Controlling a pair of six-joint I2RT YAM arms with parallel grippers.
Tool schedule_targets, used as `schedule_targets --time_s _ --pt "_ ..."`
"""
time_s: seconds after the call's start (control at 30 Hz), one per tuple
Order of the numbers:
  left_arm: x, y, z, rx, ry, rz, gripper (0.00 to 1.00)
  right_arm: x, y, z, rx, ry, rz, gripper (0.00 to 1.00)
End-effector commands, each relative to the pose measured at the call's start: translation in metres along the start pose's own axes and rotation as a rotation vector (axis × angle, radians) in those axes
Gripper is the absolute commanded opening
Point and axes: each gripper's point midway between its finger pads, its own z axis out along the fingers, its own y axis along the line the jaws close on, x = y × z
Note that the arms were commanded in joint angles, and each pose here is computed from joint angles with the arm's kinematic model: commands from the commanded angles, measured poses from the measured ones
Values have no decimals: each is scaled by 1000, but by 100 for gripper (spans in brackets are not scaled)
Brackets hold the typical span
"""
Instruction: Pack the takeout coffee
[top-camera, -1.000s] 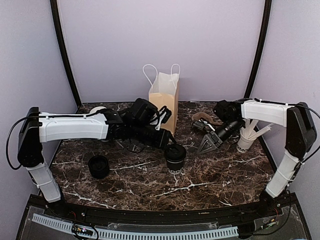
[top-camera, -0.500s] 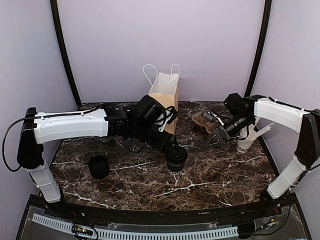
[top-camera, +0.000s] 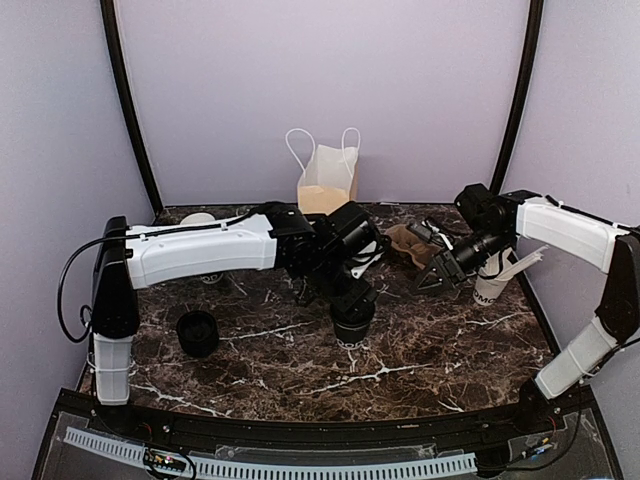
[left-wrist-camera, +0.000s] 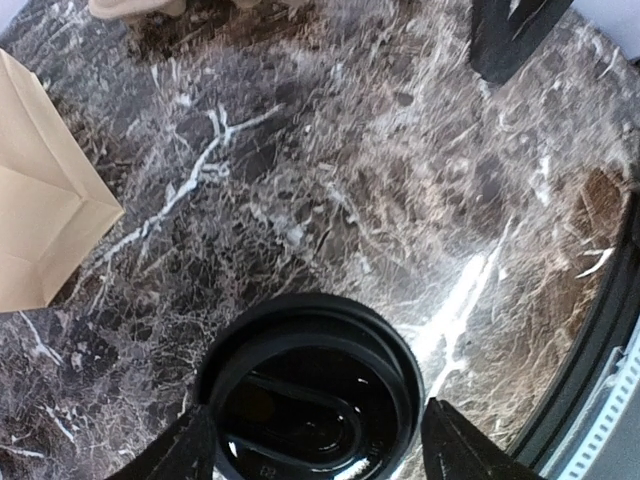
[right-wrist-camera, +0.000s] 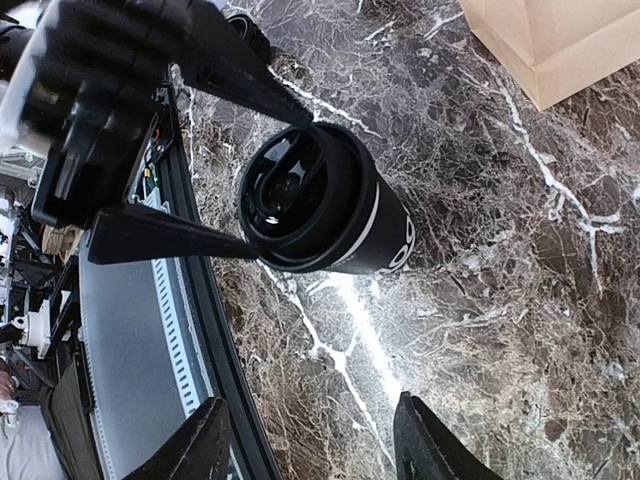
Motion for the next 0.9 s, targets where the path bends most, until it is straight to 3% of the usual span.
schedule_targets --time_s 0.0,0.23,0.47,0.5,0.57,0.87 --pt "11 -3 -4 27 65 22 74 0 -2 -3 19 -15 -24 57" --pt "8 -8 5 49 70 22 74 1 -4 -2 18 -12 -17 57" --pt "-14 -12 -20 66 -23 25 74 3 -5 0 18 -8 -14 57" --pt "-16 -12 -23 65 -38 35 88 4 -6 0 19 -9 -15 57" --pt "-16 -11 -23 48 -48 49 97 4 -5 0 18 -10 -15 57" --pt "1 -3 -2 3 17 69 99 4 -6 0 18 -10 -12 58"
